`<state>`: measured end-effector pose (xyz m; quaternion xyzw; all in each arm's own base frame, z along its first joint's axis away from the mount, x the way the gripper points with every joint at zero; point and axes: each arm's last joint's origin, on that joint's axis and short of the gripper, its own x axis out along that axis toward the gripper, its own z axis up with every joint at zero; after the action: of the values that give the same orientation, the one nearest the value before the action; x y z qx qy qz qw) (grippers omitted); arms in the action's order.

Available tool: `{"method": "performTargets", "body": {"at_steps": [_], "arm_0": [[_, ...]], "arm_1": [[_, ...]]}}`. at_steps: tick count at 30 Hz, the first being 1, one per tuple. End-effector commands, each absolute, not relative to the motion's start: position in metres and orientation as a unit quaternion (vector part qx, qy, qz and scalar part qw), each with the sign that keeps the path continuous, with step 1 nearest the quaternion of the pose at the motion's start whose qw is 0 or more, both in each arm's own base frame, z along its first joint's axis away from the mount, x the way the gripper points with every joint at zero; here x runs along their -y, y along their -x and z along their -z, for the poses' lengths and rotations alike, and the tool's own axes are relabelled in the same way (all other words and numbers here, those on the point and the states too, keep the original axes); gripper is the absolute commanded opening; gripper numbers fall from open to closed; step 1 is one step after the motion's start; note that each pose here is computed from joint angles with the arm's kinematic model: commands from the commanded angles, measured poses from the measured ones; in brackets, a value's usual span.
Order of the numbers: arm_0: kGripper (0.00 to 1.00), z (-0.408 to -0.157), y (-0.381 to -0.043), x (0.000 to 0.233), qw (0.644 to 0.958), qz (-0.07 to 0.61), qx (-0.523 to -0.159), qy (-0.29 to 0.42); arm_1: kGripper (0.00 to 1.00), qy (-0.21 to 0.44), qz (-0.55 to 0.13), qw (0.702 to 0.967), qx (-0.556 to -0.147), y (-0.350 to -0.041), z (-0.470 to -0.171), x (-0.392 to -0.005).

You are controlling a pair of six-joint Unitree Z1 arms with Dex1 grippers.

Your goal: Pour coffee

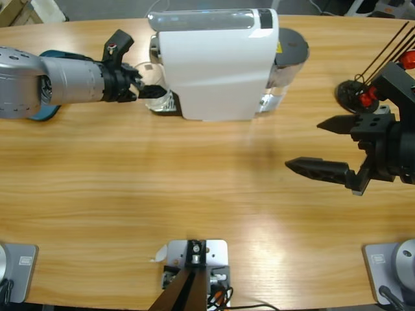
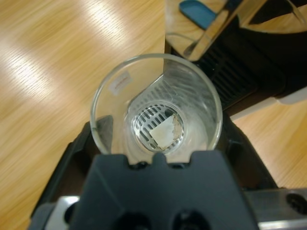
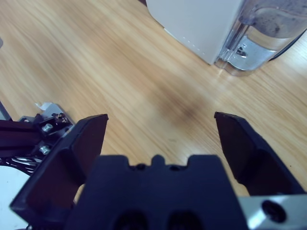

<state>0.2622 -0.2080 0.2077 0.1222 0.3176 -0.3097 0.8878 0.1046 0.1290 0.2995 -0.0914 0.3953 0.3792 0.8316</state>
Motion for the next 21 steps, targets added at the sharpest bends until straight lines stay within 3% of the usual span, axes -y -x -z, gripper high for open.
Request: {"method": "performTargets", "body": {"at_steps": [1, 8, 10, 12, 13, 21], "arm_0": [[0.536, -0.193, -0.271, 0.212, 0.876, 0.316, -0.339, -0.13], [0.569, -0.194, -0.271, 0.212, 0.875, 0.322, -0.337, -0.132], [0.732, -0.193, -0.271, 0.21, 0.874, 0.32, -0.34, -0.133], [0.969, -0.192, -0.27, 0.209, 0.873, 0.32, -0.343, -0.137], [0.995, -0.192, -0.27, 0.209, 0.872, 0.32, -0.343, -0.138], [0.996, -0.203, -0.266, 0.201, 0.872, 0.319, -0.342, -0.144]], "arm_1": [[0.996, 0.096, -0.381, 0.825, -0.406, -0.104, -0.29, -0.127], [0.996, 0.096, -0.382, 0.824, -0.407, -0.104, -0.29, -0.127], [0.996, 0.095, -0.383, 0.824, -0.407, -0.104, -0.291, -0.127], [0.996, 0.095, -0.383, 0.824, -0.406, -0.104, -0.291, -0.127], [0.996, 0.095, -0.384, 0.824, -0.407, -0.104, -0.291, -0.127], [0.996, 0.096, -0.385, 0.823, -0.407, -0.104, -0.29, -0.128]]}}
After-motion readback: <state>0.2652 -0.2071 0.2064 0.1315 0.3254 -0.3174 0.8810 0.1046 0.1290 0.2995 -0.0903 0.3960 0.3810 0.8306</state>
